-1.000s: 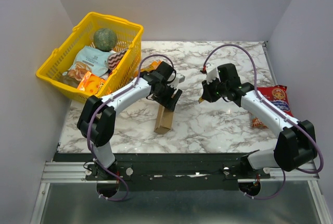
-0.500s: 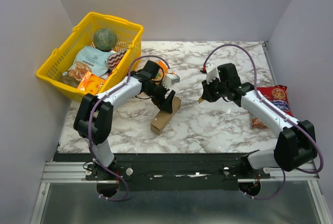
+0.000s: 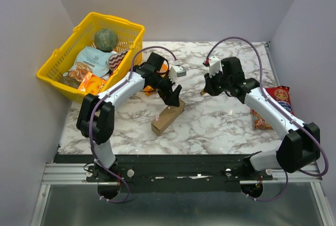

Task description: Unpack the express box

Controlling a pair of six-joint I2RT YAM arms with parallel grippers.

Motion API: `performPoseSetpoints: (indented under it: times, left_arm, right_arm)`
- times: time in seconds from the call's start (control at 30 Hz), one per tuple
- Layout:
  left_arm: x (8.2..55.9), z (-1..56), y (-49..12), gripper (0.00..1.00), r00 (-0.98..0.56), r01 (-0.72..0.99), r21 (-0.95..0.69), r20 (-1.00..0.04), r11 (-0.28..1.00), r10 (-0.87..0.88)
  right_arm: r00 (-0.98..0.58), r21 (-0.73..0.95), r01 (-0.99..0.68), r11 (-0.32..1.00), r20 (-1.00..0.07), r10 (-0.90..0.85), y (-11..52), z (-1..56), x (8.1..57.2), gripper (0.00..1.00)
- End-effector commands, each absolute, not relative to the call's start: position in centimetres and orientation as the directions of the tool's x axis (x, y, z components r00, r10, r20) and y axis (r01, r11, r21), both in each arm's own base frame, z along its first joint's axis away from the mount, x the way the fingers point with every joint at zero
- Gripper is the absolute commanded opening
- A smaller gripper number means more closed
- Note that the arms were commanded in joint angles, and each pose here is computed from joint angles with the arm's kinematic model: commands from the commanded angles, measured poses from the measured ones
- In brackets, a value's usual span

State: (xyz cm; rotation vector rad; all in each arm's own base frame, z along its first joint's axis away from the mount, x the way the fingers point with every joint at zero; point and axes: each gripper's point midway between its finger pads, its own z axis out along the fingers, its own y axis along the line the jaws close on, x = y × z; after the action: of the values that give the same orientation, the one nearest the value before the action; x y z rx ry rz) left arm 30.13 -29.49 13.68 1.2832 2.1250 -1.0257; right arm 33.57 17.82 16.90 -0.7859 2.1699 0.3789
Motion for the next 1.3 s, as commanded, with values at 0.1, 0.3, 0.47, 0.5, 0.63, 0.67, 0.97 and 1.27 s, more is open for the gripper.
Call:
performPoseSetpoints:
  times: [0.1, 0.3, 0.47, 0.5, 0.63, 0.67, 0.97, 1.27]
  left_arm:
    - [28.8, 14.0, -28.2, 0.99, -0.58, 0.802, -0.323, -0.622, 0.503, 0.525]
    - [28.6, 12.3, -27.6, 0.99, -0.566, 0.783, -0.198, -0.621, 0.59, 0.542]
    - [27.7, 10.4, -26.8, 0.97, -0.535, 0.805, -0.174, -0.625, 0.567, 0.568]
    - [27.7, 10.4, -26.9, 0.95, -0.527, 0.81, -0.172, -0.633, 0.561, 0.567]
    - [27.9, 10.4, -27.6, 0.89, -0.516, 0.818, -0.194, -0.662, 0.541, 0.544]
    - [27.8, 10.1, -27.7, 0.88, -0.522, 0.816, -0.208, -0.665, 0.539, 0.534]
    - [26.7, 10.6, -29.1, 0.84, -0.496, 0.839, -0.283, -0.751, 0.465, 0.436]
    - [25.0, 10.7, -29.0, 0.77, -0.508, 0.844, -0.354, -0.77, 0.403, 0.387]
  right_arm:
    - [-0.477, 0.003, -0.421, 0.907, -0.851, -0.218, 16.3, 22.4, 36.9, 0.01]
    - [-0.389, 0.086, -0.407, 0.909, -0.917, -0.088, 18.0, 25.7, 36.0, 0.0]
    - [-0.357, 0.024, -0.458, 0.889, -0.921, -0.158, 19.1, 24.5, 33.9, 0.0]
    - [-0.361, 0.015, -0.46, 0.888, -0.917, -0.172, 19.1, 24.0, 33.5, 0.01]
    - [-0.389, 0.007, -0.499, 0.867, -0.895, -0.217, 19.6, 22.1, 31.5, 0.0]
    - [-0.382, -0.001, -0.511, 0.859, -0.896, -0.228, 19.9, 21.9, 31.2, 0.01]
    - [-0.259, -0.043, -0.602, 0.797, -0.934, -0.245, 24.3, 23.1, 29.9, 0.01]
    - [-0.306, 0.017, -0.64, 0.768, -0.923, -0.234, 25.5, 21.7, 29.0, 0.01]
